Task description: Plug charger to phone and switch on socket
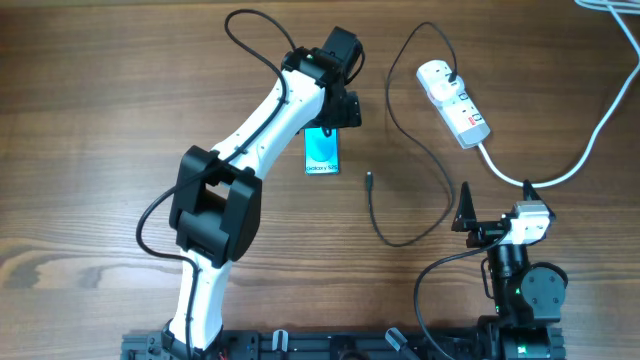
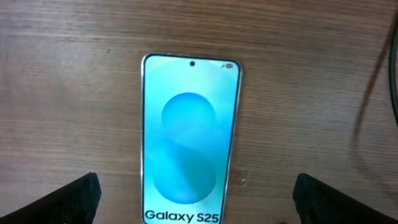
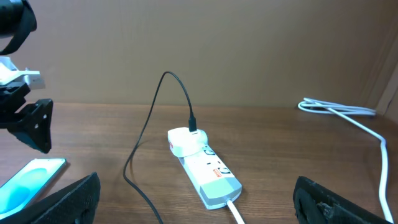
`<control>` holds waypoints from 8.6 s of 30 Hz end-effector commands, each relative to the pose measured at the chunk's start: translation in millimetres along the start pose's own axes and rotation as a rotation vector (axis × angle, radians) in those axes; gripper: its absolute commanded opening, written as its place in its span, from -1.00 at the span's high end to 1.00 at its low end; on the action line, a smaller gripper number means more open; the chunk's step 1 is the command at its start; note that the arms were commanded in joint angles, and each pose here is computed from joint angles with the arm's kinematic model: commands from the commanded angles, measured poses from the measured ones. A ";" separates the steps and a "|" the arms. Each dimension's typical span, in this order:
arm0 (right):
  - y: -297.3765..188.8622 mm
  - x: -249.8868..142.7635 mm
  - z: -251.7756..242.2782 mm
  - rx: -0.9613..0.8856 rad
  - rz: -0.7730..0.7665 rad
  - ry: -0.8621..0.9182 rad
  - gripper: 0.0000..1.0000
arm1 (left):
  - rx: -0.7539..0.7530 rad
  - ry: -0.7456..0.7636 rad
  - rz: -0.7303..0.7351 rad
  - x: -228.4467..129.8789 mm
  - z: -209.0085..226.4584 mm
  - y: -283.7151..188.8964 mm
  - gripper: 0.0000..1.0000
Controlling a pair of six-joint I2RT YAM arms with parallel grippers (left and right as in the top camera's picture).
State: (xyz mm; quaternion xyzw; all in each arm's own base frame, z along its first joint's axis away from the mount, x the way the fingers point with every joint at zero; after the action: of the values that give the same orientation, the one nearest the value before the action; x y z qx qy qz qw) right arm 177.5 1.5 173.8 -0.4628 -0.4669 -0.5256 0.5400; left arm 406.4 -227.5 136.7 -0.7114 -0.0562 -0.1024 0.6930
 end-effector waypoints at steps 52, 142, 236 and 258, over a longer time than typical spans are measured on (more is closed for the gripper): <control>-0.3 1.0 -1.0 -0.006 -0.008 -0.005 -0.99 | 0.041 0.036 0.127 -15.1 7.4 68.2 -1.00; -0.3 1.0 -0.9 -0.006 -0.008 -0.004 -0.99 | 0.226 0.098 0.073 -38.1 15.8 76.6 -0.75; -0.1 0.4 -1.0 -0.006 -0.004 -0.004 -0.99 | -0.104 -0.005 0.067 -25.9 5.9 5.4 -0.42; -7.4 9.0 37.6 0.375 0.040 0.373 -0.99 | -1.246 -0.383 0.448 8.1 33.7 -96.2 -0.39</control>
State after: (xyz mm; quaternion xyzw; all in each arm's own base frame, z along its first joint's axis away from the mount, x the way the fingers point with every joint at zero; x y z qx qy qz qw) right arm 177.1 6.1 183.1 -0.4239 -0.4774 -0.5362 0.5522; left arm 396.5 -198.2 200.8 -0.9724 0.0393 0.1230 0.1942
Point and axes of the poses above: each gripper's point midway between its finger pads, its own y axis out along the fingers, its own z axis along the line the jaws close on, x = y × z, the point moved 7 cm from there along -y, back along the fingers, and after that the axes turned 9 degrees about y, right-handed, at the moved point
